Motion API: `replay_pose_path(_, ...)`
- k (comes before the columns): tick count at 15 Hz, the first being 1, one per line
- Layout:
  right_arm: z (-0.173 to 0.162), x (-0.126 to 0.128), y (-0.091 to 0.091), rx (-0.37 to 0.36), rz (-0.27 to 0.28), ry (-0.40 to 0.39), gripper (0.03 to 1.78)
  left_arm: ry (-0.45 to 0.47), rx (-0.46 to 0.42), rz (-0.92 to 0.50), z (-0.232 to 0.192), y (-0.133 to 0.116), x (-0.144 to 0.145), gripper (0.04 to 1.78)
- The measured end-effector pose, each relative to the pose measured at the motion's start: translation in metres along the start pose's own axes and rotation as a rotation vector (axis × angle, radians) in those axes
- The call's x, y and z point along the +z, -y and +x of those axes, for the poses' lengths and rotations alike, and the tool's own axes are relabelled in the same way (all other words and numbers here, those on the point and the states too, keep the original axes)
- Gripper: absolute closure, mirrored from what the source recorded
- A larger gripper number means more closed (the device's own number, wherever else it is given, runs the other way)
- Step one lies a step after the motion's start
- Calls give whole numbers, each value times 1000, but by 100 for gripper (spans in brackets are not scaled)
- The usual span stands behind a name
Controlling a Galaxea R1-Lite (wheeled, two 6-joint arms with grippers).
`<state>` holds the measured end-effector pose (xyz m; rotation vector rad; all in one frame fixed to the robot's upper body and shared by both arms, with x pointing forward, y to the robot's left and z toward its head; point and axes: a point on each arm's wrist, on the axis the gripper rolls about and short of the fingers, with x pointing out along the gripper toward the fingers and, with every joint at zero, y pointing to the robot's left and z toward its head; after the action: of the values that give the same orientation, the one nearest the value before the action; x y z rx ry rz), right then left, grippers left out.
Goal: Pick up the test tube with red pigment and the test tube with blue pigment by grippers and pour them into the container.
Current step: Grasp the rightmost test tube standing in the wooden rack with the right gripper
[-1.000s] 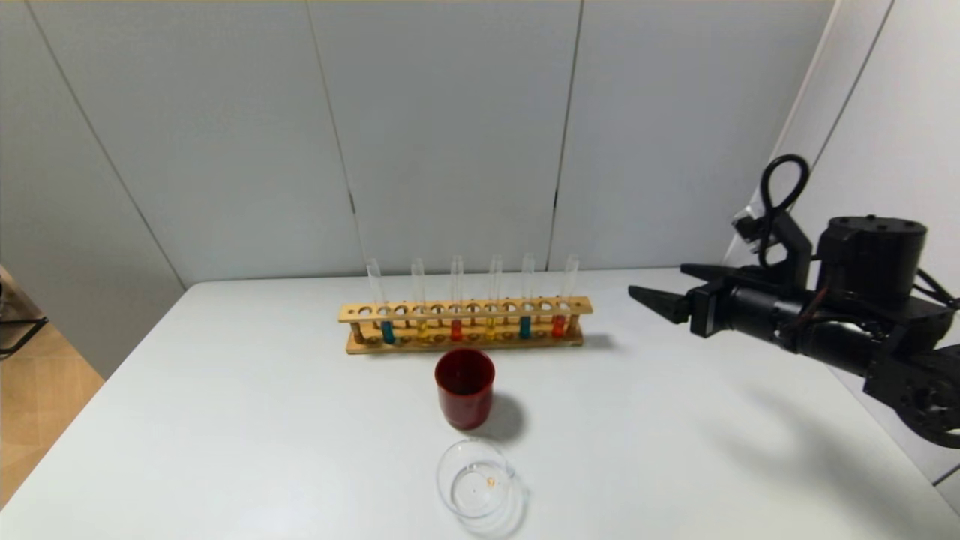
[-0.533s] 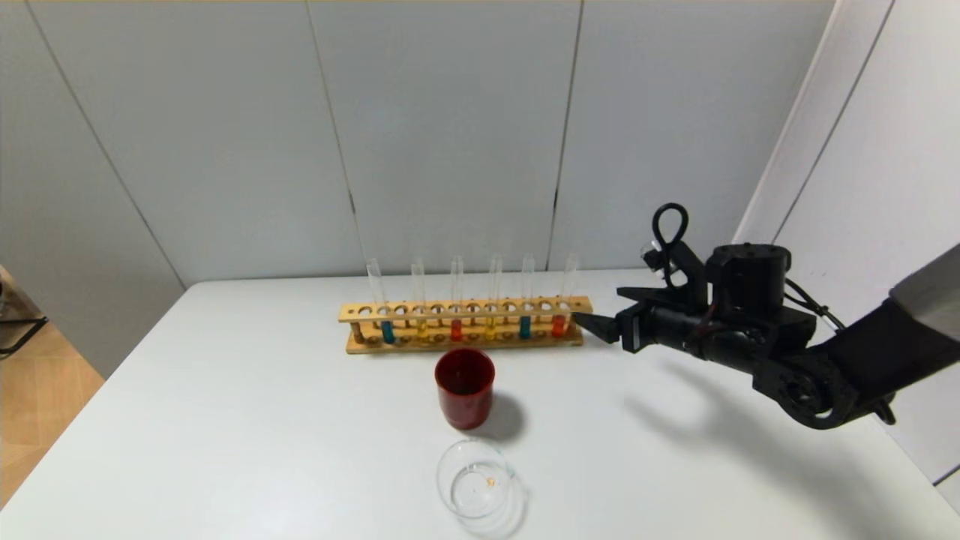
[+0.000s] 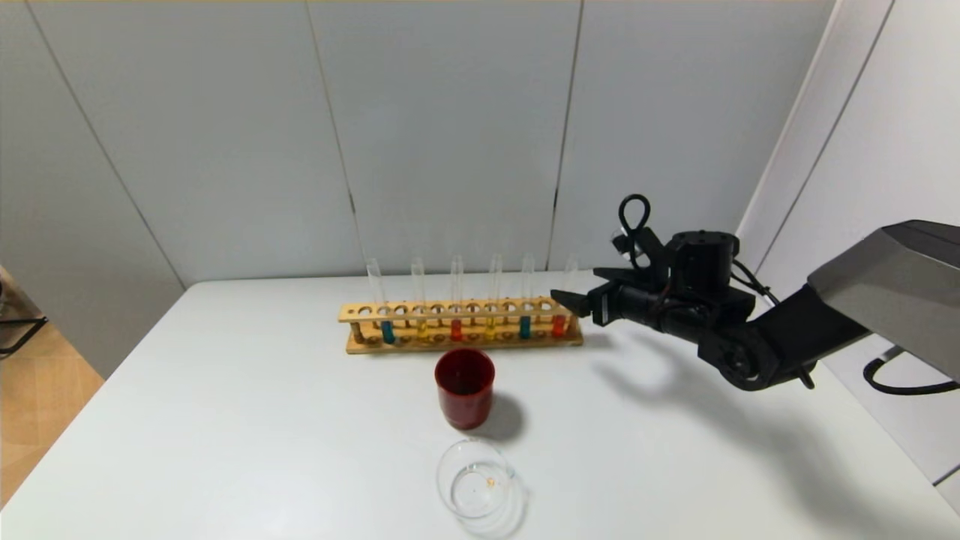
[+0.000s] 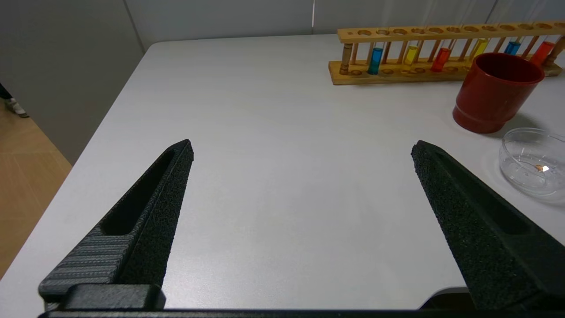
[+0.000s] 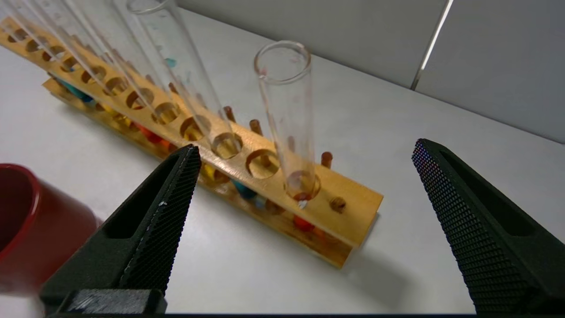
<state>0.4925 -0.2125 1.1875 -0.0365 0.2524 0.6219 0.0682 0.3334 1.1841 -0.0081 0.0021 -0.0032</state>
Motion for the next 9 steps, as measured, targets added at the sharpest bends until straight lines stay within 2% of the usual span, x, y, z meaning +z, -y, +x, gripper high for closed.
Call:
replay_pose_path(7,22,-11,5,9,-1,-8,6,0,0,0,0,0,0,7)
replay_pose_path(9,24,-13,5,8,0,-10,12,0,0,-1,0,0,0,7)
